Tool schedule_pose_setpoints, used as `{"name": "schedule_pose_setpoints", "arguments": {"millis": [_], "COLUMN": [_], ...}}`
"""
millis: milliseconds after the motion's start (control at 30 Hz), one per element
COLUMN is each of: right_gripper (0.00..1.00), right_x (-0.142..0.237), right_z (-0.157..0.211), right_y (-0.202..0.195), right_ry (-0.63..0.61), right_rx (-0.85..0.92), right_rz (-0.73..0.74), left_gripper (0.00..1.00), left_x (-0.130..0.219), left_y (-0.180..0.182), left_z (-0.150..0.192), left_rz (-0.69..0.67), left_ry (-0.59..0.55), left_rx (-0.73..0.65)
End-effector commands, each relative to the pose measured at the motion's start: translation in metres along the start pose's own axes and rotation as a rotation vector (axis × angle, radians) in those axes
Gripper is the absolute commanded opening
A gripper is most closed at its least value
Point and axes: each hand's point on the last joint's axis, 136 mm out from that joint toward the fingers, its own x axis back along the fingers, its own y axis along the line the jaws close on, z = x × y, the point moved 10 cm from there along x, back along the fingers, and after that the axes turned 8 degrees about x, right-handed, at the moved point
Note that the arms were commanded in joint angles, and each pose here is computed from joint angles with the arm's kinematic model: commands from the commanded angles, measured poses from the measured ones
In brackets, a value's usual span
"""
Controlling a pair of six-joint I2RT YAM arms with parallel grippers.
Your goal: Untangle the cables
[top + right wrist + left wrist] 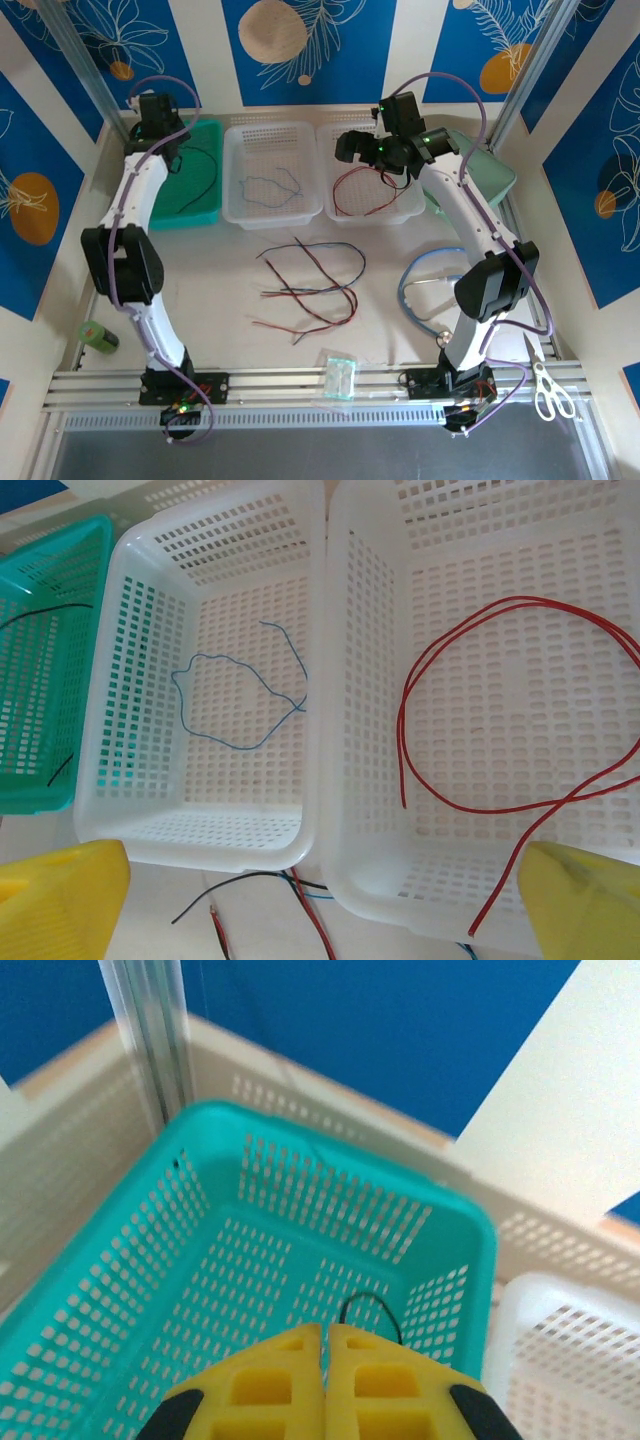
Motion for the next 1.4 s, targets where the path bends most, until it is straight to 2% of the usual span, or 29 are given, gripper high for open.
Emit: {"name": "schedule_pose_setpoints", "arguments": {"millis": [0, 267, 433, 533, 567, 600, 633, 733, 1000, 1267, 1367], "right_gripper": [1.0, 0.99, 1.0, 0.99, 1.0, 1.0, 1.0, 0.99, 1.0, 1.0, 1.0], "right_x": [0.011, 0.015, 0.02, 0.023, 0.024, 0.027, 0.029, 0.034, 0.036, 0.038, 0.036], "right_z": [-0.001, 0.011, 0.017, 0.019, 0.019, 0.02, 0.02, 0.019, 0.03, 0.069, 0.091], "right_y": [0.007, 0.004, 0.0, -0.003, -0.005, -0.007, -0.008, -0.012, -0.013, -0.007, 0.001], "right_ry": [-0.016, -0.011, -0.015, -0.028, -0.036, -0.044, -0.053, -0.072, -0.049, -0.013, 0.017], "right_rx": [0.016, 0.027, 0.03, 0.03, 0.027, 0.025, 0.022, 0.017, 0.029, 0.079, 0.111], "right_rz": [-0.029, -0.029, -0.03, -0.02, -0.016, -0.015, -0.015, -0.014, -0.007, -0.036, -0.048], "left_gripper": [0.0, 0.0, 0.0, 0.0, 0.08, 0.31, 0.43, 0.52, 0.74, 0.77, 0.76], "left_x": [-0.028, -0.075, -0.106, -0.117, -0.118, -0.119, -0.117, -0.109, -0.07, -0.008, 0.019], "left_y": [0.009, 0.022, 0.037, 0.047, 0.049, 0.051, 0.051, 0.048, 0.044, 0.033, 0.028], "left_z": [0.028, 0.07, 0.093, 0.1, 0.102, 0.1, 0.098, 0.086, 0.052, 0.023, 0.022], "left_rz": [-0.05, -0.075, -0.065, -0.058, -0.054, -0.035, -0.031, -0.026, 0.002, 0.102, 0.156], "left_ry": [0.157, 0.403, 0.58, 0.613, 0.617, 0.614, 0.608, 0.565, 0.377, 0.228, 0.206], "left_rx": [-0.017, 0.032, 0.12, 0.164, 0.177, 0.189, 0.188, 0.162, 0.106, 0.072, 0.04]}}
